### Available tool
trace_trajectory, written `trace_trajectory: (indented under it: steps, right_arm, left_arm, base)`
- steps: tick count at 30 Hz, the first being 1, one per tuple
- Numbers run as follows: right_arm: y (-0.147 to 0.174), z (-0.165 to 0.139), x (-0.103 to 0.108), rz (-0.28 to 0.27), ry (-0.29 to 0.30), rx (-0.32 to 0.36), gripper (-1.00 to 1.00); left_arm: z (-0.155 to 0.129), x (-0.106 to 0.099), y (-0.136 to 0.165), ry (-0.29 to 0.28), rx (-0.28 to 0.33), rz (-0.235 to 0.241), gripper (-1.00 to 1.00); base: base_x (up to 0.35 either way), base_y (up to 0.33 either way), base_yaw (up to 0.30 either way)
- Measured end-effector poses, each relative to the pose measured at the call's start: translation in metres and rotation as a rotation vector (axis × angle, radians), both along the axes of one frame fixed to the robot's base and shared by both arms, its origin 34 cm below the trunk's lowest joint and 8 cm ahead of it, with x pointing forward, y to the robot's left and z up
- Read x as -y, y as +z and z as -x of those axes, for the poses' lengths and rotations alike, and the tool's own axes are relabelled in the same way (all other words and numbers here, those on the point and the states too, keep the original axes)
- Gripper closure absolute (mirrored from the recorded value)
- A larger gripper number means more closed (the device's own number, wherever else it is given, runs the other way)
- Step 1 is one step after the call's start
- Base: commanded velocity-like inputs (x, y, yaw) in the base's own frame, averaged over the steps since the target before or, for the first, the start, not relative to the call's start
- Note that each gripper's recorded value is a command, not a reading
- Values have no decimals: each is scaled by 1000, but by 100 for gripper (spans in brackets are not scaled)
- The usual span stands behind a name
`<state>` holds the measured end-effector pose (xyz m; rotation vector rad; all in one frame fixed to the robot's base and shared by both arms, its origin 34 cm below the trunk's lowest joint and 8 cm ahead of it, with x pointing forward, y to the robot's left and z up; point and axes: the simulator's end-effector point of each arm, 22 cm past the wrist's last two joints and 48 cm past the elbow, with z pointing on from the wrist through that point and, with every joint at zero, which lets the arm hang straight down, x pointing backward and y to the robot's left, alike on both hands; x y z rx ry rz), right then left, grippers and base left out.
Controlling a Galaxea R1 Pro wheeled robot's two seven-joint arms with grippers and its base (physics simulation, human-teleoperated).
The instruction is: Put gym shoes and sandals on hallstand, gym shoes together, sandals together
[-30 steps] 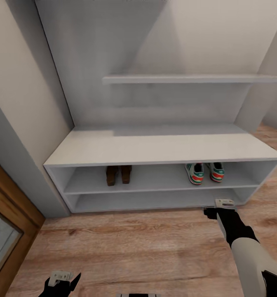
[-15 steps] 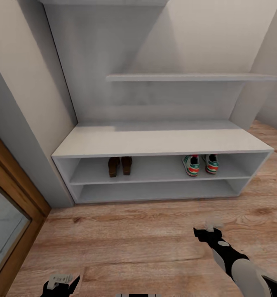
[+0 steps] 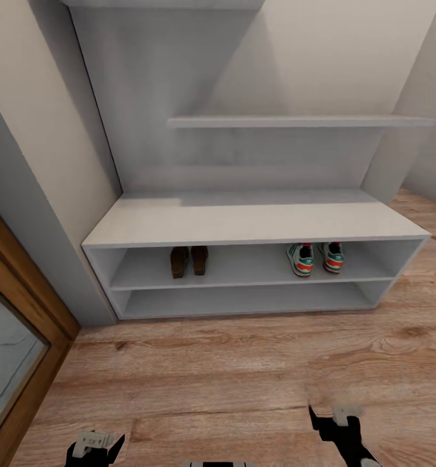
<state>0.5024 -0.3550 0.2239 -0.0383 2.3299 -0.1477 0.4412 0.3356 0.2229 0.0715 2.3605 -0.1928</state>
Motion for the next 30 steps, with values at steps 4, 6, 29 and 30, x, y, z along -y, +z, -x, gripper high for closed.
trace_trajectory:
  steps: [4,6,29,30]
  right_arm:
    - [-5,19,-2,0,5,2,-100]
    - [-5,27,-5,-3,7,0,-100]
    - [11,63,-63,-80,27,-68,-100]
    - [11,63,-63,-80,27,-68,-100]
  left_arm:
    - [0,-1,0,0,1,-1,-100]
    - [0,-1,2,0,1,-1,-100]
    - [-1,4,35,4,-21,9,-100]
    - [-1,4,35,4,-21,10,-100]
  base:
    - [0,0,0]
    - [0,0,0]
    - [0,0,0]
    - [0,0,0]
